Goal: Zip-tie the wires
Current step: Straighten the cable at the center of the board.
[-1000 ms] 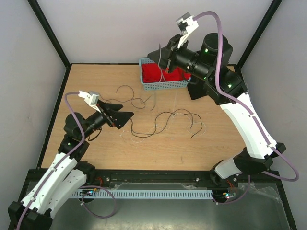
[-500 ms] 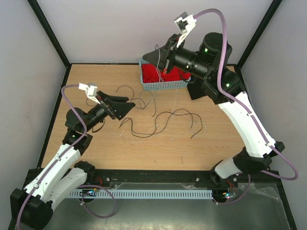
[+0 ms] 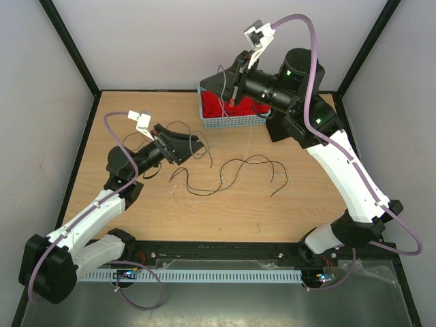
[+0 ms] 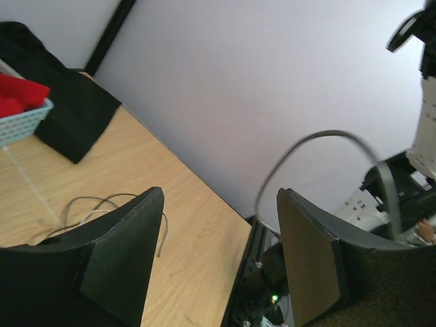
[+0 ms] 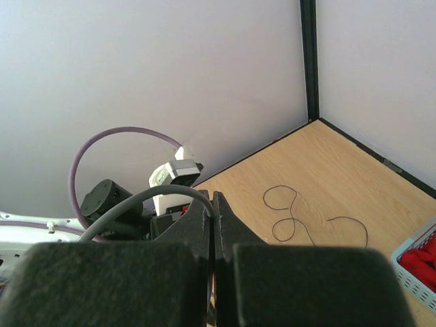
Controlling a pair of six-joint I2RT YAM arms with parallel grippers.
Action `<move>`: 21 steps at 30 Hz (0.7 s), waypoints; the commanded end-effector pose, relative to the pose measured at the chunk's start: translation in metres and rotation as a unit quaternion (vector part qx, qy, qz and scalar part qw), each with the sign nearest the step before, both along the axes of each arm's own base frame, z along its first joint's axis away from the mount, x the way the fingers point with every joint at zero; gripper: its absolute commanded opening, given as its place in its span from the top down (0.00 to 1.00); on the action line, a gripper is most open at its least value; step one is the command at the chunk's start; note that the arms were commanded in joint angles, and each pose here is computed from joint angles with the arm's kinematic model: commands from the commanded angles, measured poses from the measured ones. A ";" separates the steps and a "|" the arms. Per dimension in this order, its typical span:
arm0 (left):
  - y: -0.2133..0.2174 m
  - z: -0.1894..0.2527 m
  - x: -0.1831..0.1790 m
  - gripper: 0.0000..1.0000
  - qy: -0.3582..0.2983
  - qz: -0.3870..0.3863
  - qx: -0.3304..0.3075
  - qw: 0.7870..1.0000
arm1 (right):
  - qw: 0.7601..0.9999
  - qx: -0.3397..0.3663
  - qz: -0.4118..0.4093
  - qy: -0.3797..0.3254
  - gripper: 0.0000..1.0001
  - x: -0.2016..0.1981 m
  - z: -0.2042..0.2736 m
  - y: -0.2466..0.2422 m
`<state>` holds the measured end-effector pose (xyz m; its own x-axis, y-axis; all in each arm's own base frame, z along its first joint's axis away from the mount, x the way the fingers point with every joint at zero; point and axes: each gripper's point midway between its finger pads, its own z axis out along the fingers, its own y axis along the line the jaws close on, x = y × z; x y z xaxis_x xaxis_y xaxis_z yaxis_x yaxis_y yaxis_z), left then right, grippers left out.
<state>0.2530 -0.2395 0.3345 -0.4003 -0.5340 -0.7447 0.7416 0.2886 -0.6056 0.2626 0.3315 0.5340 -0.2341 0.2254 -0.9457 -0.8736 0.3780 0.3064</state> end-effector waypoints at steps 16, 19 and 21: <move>-0.046 0.007 -0.037 0.50 -0.033 -0.104 -0.016 0.994 | 0.999 0.027 -0.020 -0.032 1.00 -0.006 0.021 -0.011; -0.049 0.000 -0.041 0.56 -0.025 -0.117 -0.010 0.993 | 0.999 0.025 -0.029 -0.037 1.00 -0.003 0.022 -0.013; -0.048 -0.009 -0.042 0.66 -0.013 -0.117 -0.007 0.993 | 0.998 0.024 -0.035 -0.040 1.00 -0.002 0.022 -0.015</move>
